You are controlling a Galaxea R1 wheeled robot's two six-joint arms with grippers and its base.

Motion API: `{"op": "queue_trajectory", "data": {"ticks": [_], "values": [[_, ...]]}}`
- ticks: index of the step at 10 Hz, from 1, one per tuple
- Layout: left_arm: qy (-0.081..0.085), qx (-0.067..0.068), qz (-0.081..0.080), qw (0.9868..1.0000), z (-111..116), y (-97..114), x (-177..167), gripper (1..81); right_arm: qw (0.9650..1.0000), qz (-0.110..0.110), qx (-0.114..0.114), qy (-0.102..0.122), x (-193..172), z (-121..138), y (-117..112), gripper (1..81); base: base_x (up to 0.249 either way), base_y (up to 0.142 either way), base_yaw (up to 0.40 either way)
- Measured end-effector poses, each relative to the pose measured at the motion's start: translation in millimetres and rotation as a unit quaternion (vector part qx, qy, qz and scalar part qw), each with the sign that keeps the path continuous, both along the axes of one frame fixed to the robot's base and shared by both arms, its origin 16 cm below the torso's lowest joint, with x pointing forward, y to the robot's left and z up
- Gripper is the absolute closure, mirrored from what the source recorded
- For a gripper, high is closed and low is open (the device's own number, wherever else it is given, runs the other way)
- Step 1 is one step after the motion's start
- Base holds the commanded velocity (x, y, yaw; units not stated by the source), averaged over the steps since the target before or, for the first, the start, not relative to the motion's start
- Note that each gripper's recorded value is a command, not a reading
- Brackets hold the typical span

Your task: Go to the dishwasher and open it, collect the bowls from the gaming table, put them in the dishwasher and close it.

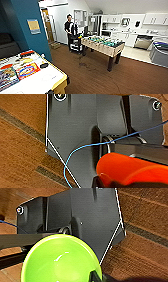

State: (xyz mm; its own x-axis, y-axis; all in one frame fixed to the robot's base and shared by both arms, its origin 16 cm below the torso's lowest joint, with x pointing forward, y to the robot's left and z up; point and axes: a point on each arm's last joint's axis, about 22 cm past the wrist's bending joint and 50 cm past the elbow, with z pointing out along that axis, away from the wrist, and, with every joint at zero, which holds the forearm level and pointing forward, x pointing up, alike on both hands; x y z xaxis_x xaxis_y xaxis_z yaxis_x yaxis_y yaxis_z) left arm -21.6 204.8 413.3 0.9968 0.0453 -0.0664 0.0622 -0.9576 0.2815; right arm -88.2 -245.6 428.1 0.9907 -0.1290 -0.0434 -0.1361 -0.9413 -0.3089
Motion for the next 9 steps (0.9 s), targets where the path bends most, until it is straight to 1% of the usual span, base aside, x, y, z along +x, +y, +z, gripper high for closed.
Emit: {"op": "queue_trajectory", "data": {"ticks": [1,3,4,9], "values": [[-0.010,0.000,0.000,1.0000,1,0,9,81.1,1.0000,0.000,0.000,-0.008,6,0,0,81.1,0.000,0.000,-0.389],[-0.035,0.000,0.000,0.9994,4,0,31,81.1,0.9995,0.001,0.000,-0.032,27,0,0,81.1,0.000,0.000,-0.389],[-0.040,0.000,0.000,0.9992,5,0,34,81.1,0.9993,0.000,0.000,-0.038,31,0,0,81.1,0.000,0.000,-0.389],[-0.037,-0.001,-0.001,0.9993,5,0,27,81.1,0.9994,-0.001,-0.001,-0.035,25,-1,-1,81.1,0.000,0.000,-0.389]]}}
